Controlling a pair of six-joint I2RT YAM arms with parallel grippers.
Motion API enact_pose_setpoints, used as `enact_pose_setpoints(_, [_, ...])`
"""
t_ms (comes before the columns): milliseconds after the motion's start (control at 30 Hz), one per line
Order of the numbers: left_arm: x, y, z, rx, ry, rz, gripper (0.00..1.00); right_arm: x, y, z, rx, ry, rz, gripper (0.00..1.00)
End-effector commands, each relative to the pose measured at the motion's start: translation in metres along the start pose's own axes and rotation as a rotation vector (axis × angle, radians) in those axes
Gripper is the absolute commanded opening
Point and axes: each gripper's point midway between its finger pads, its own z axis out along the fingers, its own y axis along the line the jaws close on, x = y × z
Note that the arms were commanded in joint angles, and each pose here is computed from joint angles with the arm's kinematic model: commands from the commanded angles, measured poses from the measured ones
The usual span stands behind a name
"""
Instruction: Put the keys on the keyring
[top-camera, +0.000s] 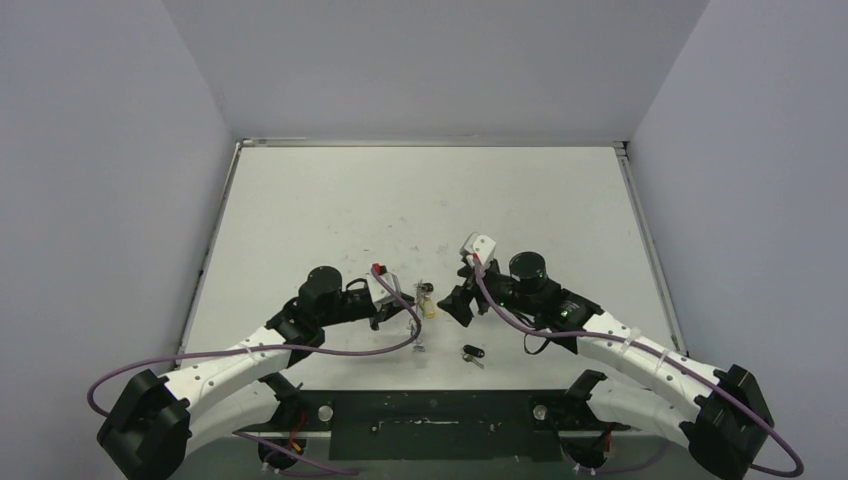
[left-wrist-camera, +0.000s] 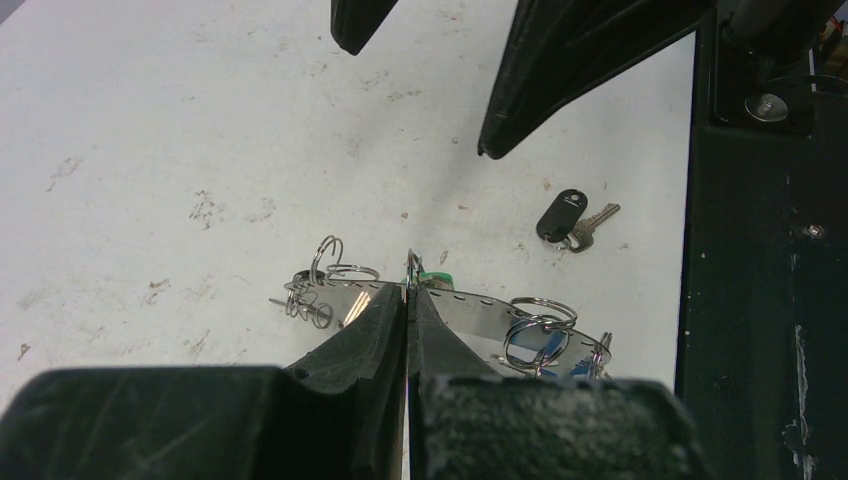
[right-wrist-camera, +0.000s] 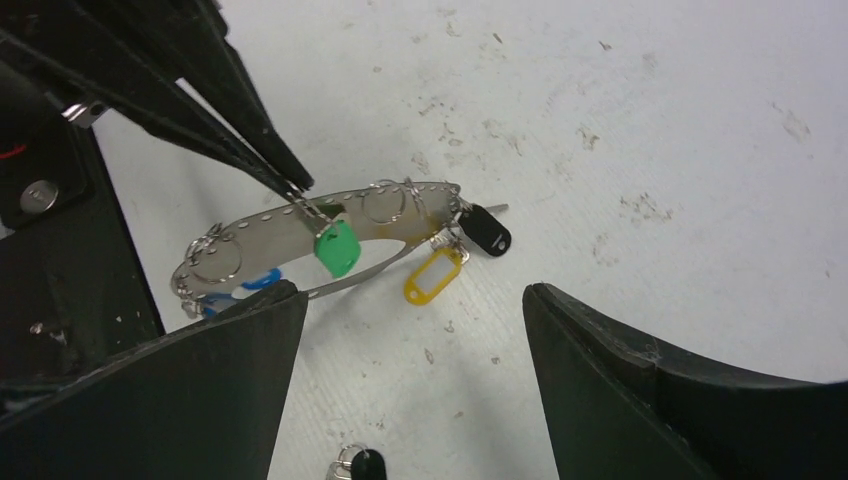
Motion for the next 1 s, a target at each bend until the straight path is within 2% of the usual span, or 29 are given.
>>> enact_pose_setpoints(0, [-0.021, -0.001, 0.003, 0.025, -0.055, 0.053, 0.00, -0.048, 0.023, 0.000, -0.158, -0.200, -0.184, 0.81])
enact_pose_setpoints(167, [-0.023, -0.003, 0.003, 0.037, -0.077, 0.068, 0.00, -0.042, 0.042, 0.011, -0.315, -0.183, -0.245, 0.76])
enact_pose_setpoints(333, [-0.023, -0.004, 0.002, 0.038, -0.079, 0.070, 0.00, -0.036, 0.055, 0.024, -0.435, -0.175, -0.260, 0.64])
enact_pose_setpoints(533, [-0.023, -0.004, 0.002, 0.037, -0.078, 0.072, 0.00, -0.035, 0.048, 0.033, -0.410, -0.192, -0.289, 0.57])
enact_pose_setpoints(900, [-0.022, -0.003, 0.002, 0.030, -0.077, 0.071, 0.00, -0.023, 0.050, 0.041, -0.453, -0.155, -0.317, 0.34])
enact_pose_setpoints(967, [-0.023, -0.003, 0.002, 0.030, -0.079, 0.071, 0.00, -0.020, 0.049, 0.041, -0.455, -0.144, -0.323, 0.32])
